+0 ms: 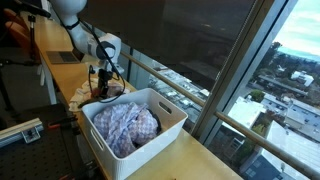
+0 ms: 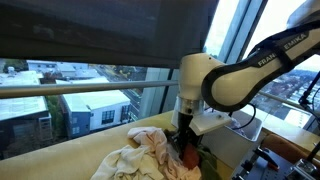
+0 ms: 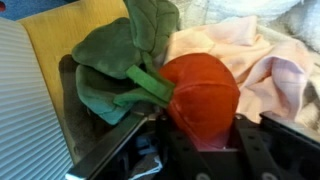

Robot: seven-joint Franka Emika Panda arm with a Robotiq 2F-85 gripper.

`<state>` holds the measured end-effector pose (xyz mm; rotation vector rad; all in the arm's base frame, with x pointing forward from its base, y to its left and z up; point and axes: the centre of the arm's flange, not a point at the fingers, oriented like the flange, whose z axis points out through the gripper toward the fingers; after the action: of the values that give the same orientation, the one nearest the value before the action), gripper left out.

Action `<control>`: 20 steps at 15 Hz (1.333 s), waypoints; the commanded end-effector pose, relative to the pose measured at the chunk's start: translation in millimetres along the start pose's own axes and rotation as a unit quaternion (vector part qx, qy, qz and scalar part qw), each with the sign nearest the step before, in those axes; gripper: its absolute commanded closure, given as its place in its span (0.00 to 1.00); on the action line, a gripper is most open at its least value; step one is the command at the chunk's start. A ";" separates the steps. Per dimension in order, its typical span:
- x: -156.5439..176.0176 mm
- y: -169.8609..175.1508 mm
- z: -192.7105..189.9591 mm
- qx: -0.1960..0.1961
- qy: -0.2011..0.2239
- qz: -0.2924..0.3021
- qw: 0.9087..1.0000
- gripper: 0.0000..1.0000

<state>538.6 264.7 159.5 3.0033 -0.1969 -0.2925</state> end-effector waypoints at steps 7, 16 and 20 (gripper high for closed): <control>31.6 101.1 -192.9 0.012 0.110 0.073 0.991 0.96; 65.2 290.0 -217.2 0.000 0.147 0.186 0.971 0.57; 56.7 286.5 -192.4 -0.008 0.122 0.191 0.974 0.29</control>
<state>607.4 -14.8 380.2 2.8664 -0.7360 0.1103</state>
